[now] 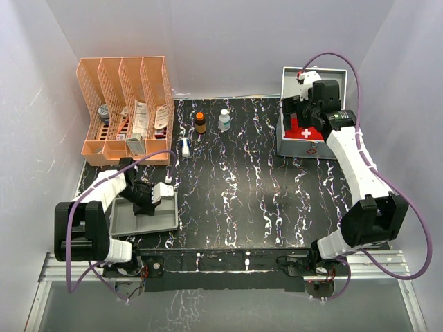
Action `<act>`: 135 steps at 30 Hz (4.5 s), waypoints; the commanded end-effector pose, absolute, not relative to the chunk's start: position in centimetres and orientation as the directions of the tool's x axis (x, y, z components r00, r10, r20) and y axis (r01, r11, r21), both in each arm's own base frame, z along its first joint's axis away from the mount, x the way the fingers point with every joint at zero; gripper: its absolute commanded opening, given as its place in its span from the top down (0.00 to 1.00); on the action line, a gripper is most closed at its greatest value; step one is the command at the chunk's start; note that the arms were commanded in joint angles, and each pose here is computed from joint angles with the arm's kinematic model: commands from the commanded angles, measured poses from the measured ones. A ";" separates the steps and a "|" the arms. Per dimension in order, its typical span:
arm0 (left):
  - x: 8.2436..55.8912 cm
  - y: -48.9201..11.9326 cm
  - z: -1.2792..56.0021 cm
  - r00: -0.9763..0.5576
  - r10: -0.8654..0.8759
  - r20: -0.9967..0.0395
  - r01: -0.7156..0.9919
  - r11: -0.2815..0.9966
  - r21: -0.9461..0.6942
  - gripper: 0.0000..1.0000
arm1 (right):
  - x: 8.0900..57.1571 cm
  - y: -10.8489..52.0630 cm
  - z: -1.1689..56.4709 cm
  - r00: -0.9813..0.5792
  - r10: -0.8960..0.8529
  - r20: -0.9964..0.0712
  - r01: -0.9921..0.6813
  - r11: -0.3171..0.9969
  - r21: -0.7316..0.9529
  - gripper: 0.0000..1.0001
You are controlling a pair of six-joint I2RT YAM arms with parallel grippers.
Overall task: Organize the medicine kit
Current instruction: Pick up the medicine box compartment at the center of the board, then place the medicine box compartment at the center of the board, then pick up the pill bottle at the center of the board.
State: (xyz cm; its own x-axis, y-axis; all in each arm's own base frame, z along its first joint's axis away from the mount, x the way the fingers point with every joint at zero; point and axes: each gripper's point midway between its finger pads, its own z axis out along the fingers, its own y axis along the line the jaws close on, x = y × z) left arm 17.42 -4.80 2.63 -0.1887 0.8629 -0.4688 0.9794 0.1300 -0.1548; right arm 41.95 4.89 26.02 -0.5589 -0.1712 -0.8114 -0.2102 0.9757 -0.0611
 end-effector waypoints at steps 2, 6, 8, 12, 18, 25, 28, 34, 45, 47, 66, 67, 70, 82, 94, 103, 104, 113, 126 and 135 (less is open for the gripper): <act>17.6 -5.7 4.0 -0.217 0.836 -0.504 0.973 0.140 -0.186 1.00 | 42.4 4.9 30.1 -0.439 -0.153 -0.885 -0.187 0.979 -0.076 0.02; 18.9 -7.0 5.0 -0.211 0.838 -0.503 0.973 0.131 -0.191 1.00 | 42.6 4.8 32.8 -0.368 -0.126 -0.921 -0.162 0.984 -0.070 0.02; 20.2 -8.2 5.9 -0.195 0.842 -0.503 0.977 0.122 -0.175 1.00 | 42.5 4.5 34.6 -0.325 -0.108 -0.940 -0.138 0.988 -0.065 0.02; 22.4 -12.4 7.0 -0.126 0.865 -0.486 0.989 0.072 -0.128 1.00 | 42.0 4.1 38.2 -0.245 -0.083 -0.966 -0.104 0.993 -0.059 0.02; 26.1 -18.4 8.3 -0.146 0.865 -0.479 0.988 0.099 -0.122 1.00 | 40.9 3.3 41.6 -0.189 -0.080 -0.979 -0.066 0.995 -0.069 0.02; 30.8 -24.5 8.8 -0.238 0.832 -0.500 0.969 0.241 -0.060 1.00 | 39.5 2.8 42.7 -0.169 -0.064 -0.984 -0.040 0.997 -0.059 0.02; 31.7 -27.4 9.0 -0.250 0.822 -0.512 0.963 0.267 -0.042 1.00 | 39.0 2.7 42.8 -0.168 -0.059 -0.984 -0.037 0.998 -0.053 0.02; 31.1 -32.6 7.8 -0.181 0.831 -0.526 0.978 0.211 -0.004 1.00 | 38.1 2.4 43.3 -0.165 -0.058 -0.985 -0.025 0.998 -0.055 0.02; 29.2 -32.5 1.8 -0.156 0.882 -0.444 0.987 0.151 -0.047 1.00 | 36.4 1.7 44.6 -0.165 -0.081 -0.983 -0.004 0.997 -0.081 0.02; 29.3 -32.5 1.4 -0.149 0.886 -0.440 0.989 0.143 -0.046 1.00 | 36.1 1.4 44.7 -0.162 -0.093 -0.982 0.007 0.995 -0.095 0.02; 31.1 -32.9 15.8 -0.059 0.780 -0.624 0.965 0.204 0.164 0.25 | 36.1 1.4 44.2 -0.139 -0.067 -0.988 0.018 0.997 -0.070 0.02; 32.3 -32.8 17.6 -0.074 0.747 -0.660 0.941 0.271 0.201 0.24 | 36.2 1.4 44.1 -0.140 -0.063 -0.988 0.017 0.998 -0.066 0.02; 37.2 -31.7 21.9 -0.150 0.619 -0.771 0.817 0.516 0.256 0.22 | 36.4 1.6 43.9 -0.137 -0.046 -0.989 0.015 0.999 -0.048 0.02; 51.1 -24.7 20.0 -0.154 0.238 -0.959 0.419 0.895 0.155 0.16 | 36.2 1.9 44.2 -0.153 -0.005 -0.988 0.011 1.000 -0.007 0.02; 56.0 -23.2 17.0 -0.129 0.107 -0.986 0.239 0.968 0.074 0.15 | 34.9 1.9 43.6 -0.188 0.067 -0.980 0.037 0.997 0.061 0.02; 57.3 -21.2 12.8 -0.166 0.068 -0.984 0.194 0.980 0.035 0.15 | 35.0 2.3 43.2 -0.223 0.086 -0.971 0.030 0.996 0.081 0.02; 57.4 -21.1 12.4 -0.169 0.067 -0.983 0.194 0.980 0.034 0.15 | 35.1 2.3 43.0 -0.231 0.083 -0.970 0.028 0.997 0.078 0.02; 58.4 -21.3 8.4 -0.212 0.055 -0.976 0.219 0.976 0.007 0.15 | 35.4 2.7 42.5 -0.252 0.104 -0.962 0.022 0.995 0.101 0.02; 60.4 -21.8 5.9 -0.210 0.019 -0.978 0.247 0.968 -0.034 0.78 | 34.3 2.6 43.0 -0.251 0.151 -0.956 0.044 0.989 0.144 0.02; 56.7 -23.2 8.0 -0.279 0.083 -0.957 0.397 0.917 -0.036 1.00 | 34.8 3.4 42.1 -0.252 0.168 -0.953 0.008 0.985 0.171 0.02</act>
State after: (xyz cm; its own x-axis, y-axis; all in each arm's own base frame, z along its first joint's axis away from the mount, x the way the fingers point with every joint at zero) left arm 58.05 -21.75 2.40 -0.3125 0.0737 -0.9471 0.2824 0.9591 -0.0186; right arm 35.03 2.88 40.04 -0.3325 0.1391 -0.9328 0.0404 0.9903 0.1333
